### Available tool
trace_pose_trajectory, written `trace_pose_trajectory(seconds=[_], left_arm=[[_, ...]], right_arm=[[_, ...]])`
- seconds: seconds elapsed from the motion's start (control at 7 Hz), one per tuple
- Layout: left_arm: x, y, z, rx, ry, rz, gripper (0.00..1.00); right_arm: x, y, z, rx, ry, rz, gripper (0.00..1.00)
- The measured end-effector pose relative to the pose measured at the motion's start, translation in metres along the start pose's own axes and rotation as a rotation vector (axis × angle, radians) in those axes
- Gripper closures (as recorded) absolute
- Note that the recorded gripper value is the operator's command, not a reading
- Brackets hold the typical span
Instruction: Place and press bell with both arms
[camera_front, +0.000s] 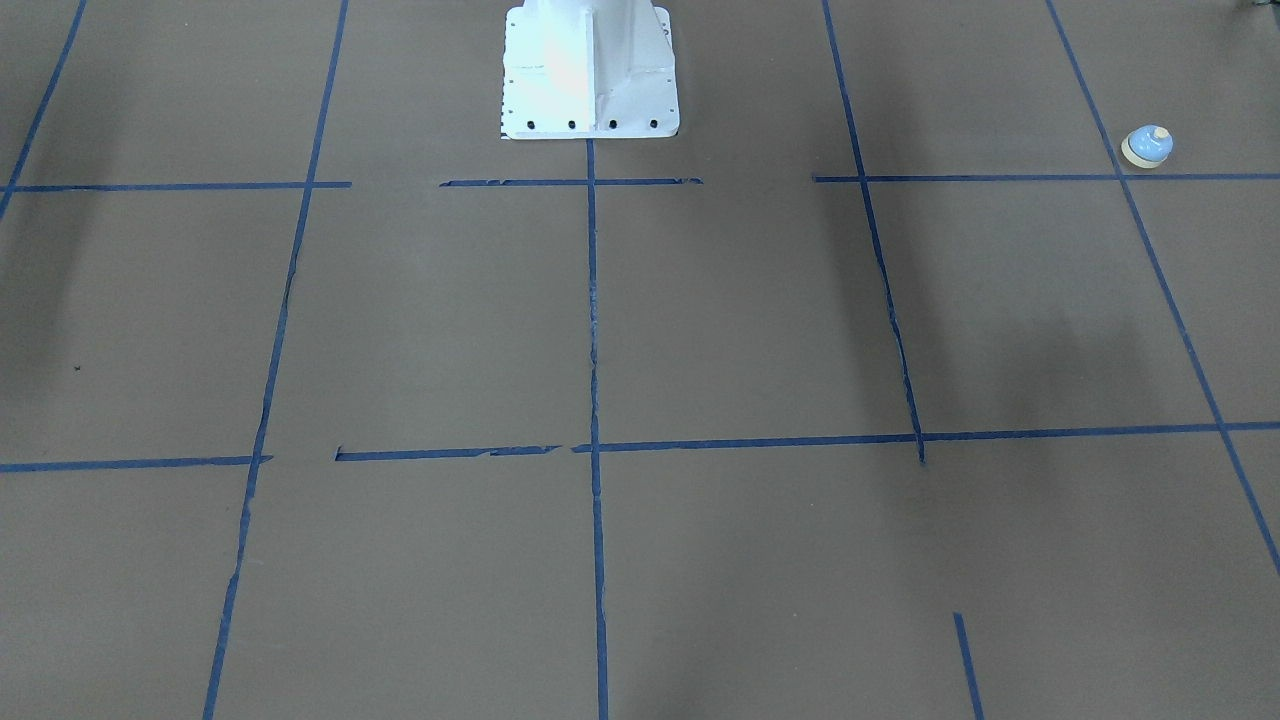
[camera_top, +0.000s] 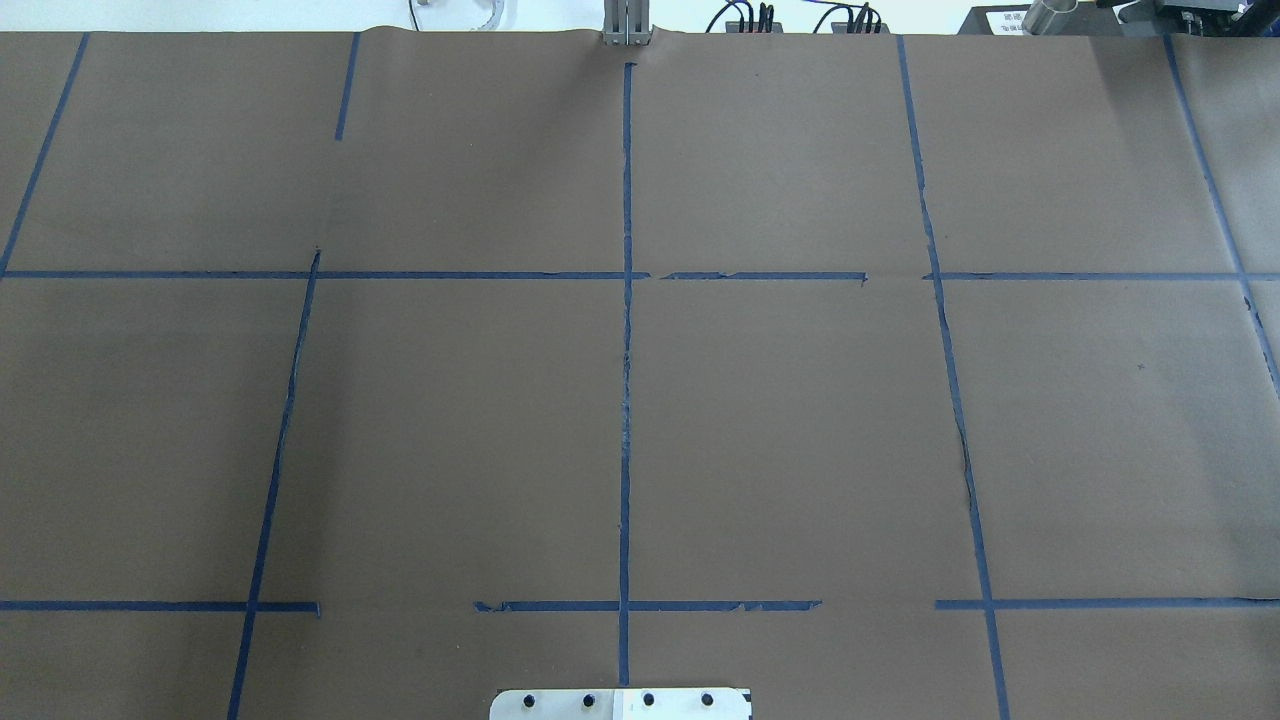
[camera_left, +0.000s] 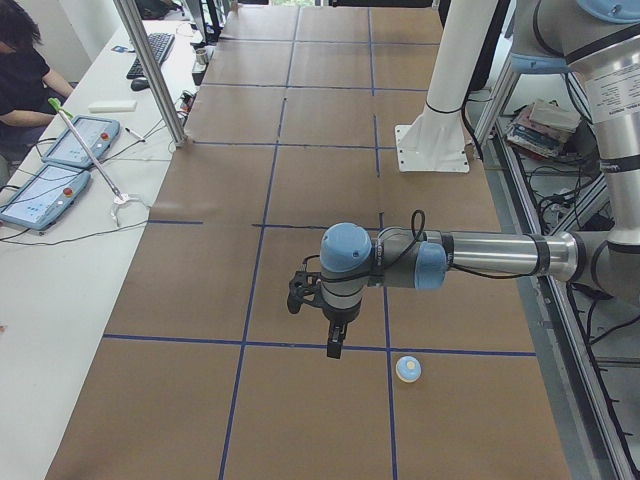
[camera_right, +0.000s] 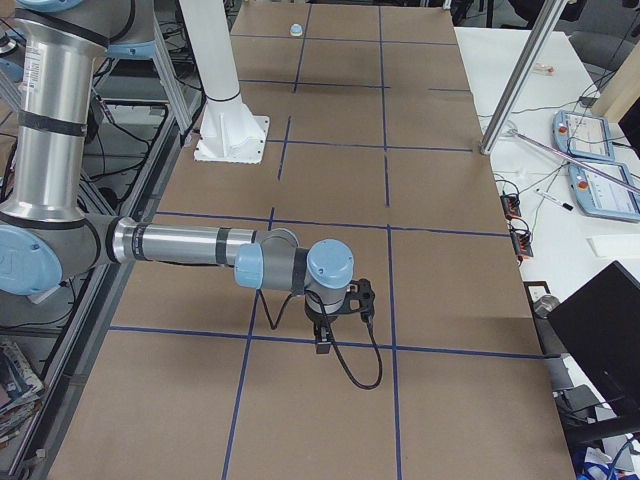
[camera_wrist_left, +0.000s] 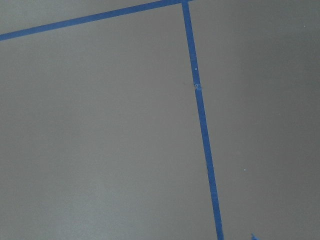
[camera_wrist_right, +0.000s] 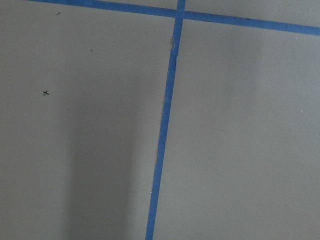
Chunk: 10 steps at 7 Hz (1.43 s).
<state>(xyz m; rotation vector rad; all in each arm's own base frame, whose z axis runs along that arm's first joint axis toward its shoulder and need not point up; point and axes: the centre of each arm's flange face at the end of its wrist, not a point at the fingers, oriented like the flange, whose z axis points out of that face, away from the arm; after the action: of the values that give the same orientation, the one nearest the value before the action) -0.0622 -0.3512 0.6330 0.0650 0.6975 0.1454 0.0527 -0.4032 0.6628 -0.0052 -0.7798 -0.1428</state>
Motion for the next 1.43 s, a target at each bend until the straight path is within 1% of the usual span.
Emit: trace_pose_trajectory(seconds=[0.57, 0.71, 0.86, 1.0, 1.14, 1.29, 1.43], left_arm=[[0.000, 0.002, 0.002, -0.005, 0.005, -0.002, 0.00], [0.002, -0.001, 0.000, 0.005, 0.003, 0.006, 0.00], [0.008, -0.013, -0.008, 0.033, 0.004, 0.028, 0.00], [0.014, -0.024, -0.015, 0.056, 0.020, 0.049, 0.00], [0.021, -0.025, -0.016, 0.066, 0.052, 0.063, 0.00], [0.026, -0.021, -0.002, 0.044, 0.078, 0.079, 0.00], [0.022, -0.008, 0.027, -0.010, 0.093, 0.084, 0.00]], right_arm=[[0.000, 0.000, 0.000, 0.001, 0.000, -0.001, 0.00], [0.000, 0.000, 0.000, 0.001, 0.000, -0.001, 0.00], [-0.001, 0.000, -0.001, 0.002, 0.000, -0.003, 0.00], [-0.001, 0.000, -0.001, 0.002, 0.000, -0.003, 0.00], [-0.001, 0.000, -0.001, 0.002, 0.000, -0.004, 0.00], [-0.001, 0.000, -0.001, 0.002, 0.000, -0.005, 0.00], [-0.001, 0.000, -0.001, 0.001, 0.000, -0.005, 0.00]])
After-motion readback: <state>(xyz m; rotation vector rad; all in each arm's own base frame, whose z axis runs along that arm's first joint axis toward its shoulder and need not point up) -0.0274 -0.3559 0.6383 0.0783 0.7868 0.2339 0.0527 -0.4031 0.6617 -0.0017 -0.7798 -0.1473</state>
